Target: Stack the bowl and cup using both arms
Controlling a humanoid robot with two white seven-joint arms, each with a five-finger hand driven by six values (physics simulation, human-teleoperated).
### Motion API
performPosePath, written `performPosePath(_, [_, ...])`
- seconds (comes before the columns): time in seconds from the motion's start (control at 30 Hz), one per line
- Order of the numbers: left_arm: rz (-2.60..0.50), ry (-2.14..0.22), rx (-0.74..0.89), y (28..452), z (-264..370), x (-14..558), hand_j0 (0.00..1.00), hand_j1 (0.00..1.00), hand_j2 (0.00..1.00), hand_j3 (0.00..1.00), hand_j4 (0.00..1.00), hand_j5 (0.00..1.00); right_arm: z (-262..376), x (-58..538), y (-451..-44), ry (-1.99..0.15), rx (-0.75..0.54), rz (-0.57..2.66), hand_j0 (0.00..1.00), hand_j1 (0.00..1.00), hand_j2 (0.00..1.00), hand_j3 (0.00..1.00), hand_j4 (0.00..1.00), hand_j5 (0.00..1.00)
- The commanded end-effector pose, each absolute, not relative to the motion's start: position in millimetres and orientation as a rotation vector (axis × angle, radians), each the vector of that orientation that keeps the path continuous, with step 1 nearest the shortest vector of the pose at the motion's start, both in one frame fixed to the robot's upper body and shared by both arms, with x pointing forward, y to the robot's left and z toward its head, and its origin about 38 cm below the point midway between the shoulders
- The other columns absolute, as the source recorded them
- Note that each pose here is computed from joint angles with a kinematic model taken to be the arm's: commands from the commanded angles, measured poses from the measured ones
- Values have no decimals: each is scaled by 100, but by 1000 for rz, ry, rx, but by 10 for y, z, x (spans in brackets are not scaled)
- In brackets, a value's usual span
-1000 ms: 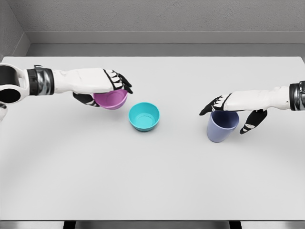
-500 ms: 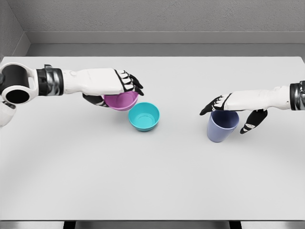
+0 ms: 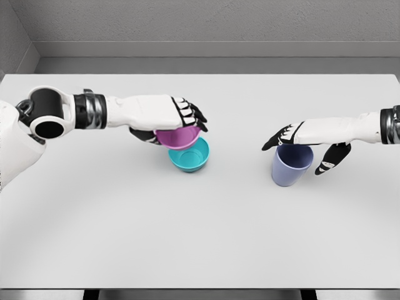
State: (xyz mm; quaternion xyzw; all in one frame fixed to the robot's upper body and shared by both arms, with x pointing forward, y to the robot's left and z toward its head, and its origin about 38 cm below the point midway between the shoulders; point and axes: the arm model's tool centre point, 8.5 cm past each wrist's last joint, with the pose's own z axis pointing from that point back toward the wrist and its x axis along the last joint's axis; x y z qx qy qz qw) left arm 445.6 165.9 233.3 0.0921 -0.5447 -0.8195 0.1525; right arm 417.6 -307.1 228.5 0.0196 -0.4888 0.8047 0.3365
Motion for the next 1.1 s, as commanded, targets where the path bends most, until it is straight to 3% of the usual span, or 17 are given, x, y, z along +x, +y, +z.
performPosePath(0.0, [-2351, -1560, 249, 1589, 2278, 4468, 69, 69, 69, 69, 69, 69, 2293, 4179, -3071, -1279, 53, 2090, 100, 100, 100, 100, 100, 100])
performPosePath(0.83, [-2333, -1550, 225, 1526, 2178, 4514, 69, 69, 69, 69, 69, 69, 2287, 4179, -3075, -1277, 53, 2090, 100, 100, 100, 100, 100, 100])
performPosePath(0.87, [-2333, -1550, 227, 1525, 2185, 4517, 71, 71, 71, 71, 71, 71, 2287, 4179, -3075, -1277, 53, 2090, 100, 100, 100, 100, 100, 100])
performPosePath(0.93, [-2334, -1549, 228, 1526, 2184, 4517, 86, 86, 86, 86, 86, 86, 2293, 4182, -3075, -1280, 51, 2088, 100, 100, 100, 100, 100, 100])
performPosePath(0.97, [-2334, -1549, 228, 1526, 2184, 4517, 100, 100, 100, 100, 100, 100, 2292, 4181, -3075, -1278, 52, 2089, 100, 100, 100, 100, 100, 100])
performPosePath(1.07, [-2336, -1546, 231, 1533, 2183, 4518, 100, 100, 100, 100, 100, 100, 2287, 4179, -3075, -1277, 53, 2090, 100, 100, 100, 100, 100, 100])
